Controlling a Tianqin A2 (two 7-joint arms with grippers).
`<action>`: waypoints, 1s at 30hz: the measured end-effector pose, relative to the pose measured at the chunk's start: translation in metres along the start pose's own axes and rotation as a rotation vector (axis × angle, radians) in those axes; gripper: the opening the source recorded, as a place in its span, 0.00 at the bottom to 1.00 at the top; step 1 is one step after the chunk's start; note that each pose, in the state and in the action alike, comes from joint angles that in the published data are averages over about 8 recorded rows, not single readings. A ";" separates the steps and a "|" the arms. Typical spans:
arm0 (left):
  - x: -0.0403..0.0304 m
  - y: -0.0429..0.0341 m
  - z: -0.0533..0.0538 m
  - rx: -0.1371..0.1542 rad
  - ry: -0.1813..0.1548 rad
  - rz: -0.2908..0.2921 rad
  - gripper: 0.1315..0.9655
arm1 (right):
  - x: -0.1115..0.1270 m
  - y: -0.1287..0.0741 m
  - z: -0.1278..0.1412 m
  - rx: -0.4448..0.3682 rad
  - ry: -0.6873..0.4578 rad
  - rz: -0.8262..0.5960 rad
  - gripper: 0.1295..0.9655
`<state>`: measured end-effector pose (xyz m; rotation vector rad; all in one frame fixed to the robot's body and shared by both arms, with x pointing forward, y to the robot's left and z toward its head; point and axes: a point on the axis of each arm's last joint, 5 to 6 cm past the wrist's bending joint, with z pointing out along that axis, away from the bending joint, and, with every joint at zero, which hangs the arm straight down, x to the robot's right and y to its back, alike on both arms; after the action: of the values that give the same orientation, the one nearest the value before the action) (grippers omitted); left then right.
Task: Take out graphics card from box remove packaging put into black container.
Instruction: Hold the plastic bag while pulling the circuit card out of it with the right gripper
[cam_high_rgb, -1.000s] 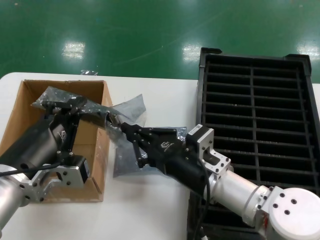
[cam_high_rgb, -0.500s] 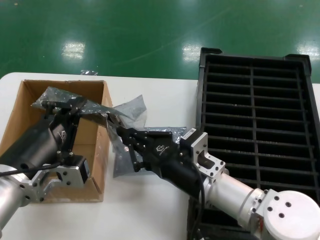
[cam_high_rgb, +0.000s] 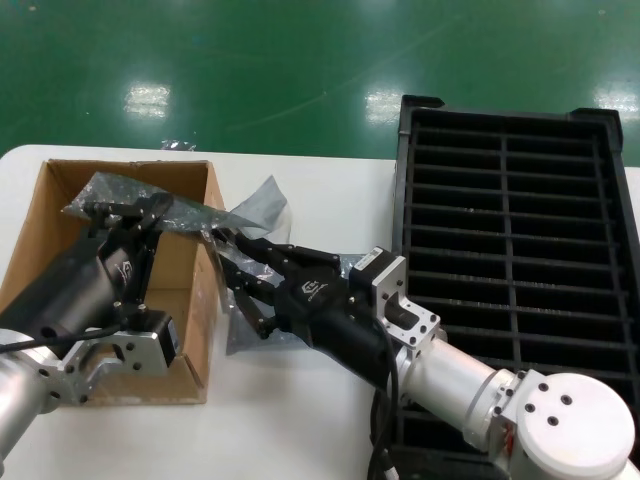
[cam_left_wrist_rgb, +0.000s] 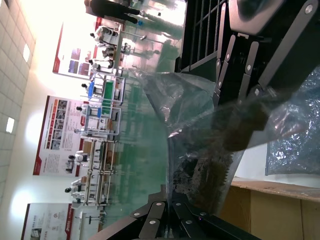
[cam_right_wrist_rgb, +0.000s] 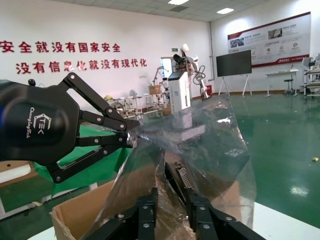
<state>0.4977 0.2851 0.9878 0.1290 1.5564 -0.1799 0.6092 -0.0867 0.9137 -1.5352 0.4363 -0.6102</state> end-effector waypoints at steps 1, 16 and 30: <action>0.0000 0.0000 0.000 0.000 0.000 0.000 0.01 | 0.000 0.000 0.000 0.001 -0.001 0.000 0.09; 0.0000 0.0000 0.000 0.000 0.000 0.000 0.01 | -0.004 -0.001 0.005 0.009 -0.007 0.017 0.13; 0.0000 0.0000 0.000 0.000 0.000 0.000 0.01 | -0.006 -0.003 0.005 0.017 -0.020 0.015 0.02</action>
<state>0.4977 0.2851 0.9878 0.1290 1.5564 -0.1799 0.6072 -0.0786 0.9158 -1.5196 0.4268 -0.5850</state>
